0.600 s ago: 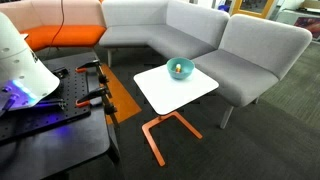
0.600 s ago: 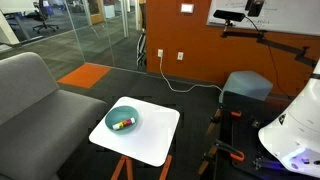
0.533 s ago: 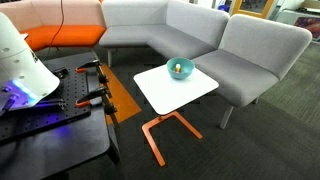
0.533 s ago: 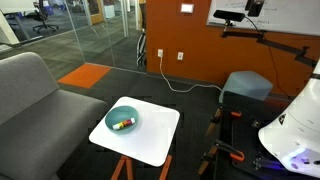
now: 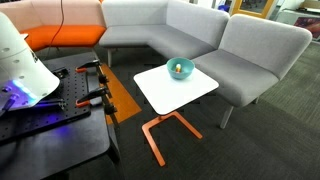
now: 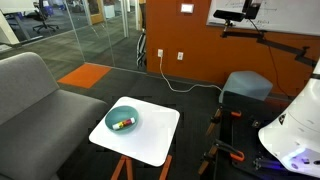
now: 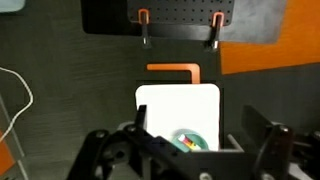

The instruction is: Remove the glue stick out of the bowl and put it on the table

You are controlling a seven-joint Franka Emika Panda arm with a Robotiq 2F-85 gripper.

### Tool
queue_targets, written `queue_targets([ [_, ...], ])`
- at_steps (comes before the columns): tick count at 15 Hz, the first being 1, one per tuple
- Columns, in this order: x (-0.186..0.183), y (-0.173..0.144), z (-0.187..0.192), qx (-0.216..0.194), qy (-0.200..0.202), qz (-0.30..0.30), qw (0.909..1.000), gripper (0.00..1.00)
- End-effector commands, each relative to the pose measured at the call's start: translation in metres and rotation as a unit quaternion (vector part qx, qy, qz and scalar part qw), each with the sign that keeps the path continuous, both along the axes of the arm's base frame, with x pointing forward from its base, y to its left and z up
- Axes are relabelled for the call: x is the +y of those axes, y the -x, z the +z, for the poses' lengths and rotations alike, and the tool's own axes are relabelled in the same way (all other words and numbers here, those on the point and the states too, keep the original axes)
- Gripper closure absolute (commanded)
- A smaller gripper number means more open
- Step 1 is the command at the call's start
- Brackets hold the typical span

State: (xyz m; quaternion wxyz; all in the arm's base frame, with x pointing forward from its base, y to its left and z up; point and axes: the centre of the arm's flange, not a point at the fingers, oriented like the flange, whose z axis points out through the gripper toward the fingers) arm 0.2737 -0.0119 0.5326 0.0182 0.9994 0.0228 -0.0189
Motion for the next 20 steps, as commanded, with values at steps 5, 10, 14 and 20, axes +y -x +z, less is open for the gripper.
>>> queue_targets([
  [5, 0.050, -0.129, -0.125, -0.037, 0.008, 0.154, 0.9874, 0.00],
  [10, 0.084, -0.205, -0.221, -0.001, -0.010, 0.287, 0.9580, 0.00],
  [14, 0.086, -0.258, -0.275, 0.040, -0.012, 0.340, 0.9395, 0.00],
  [20, 0.099, -0.285, -0.290, 0.019, -0.015, 0.345, 0.9382, 0.00],
])
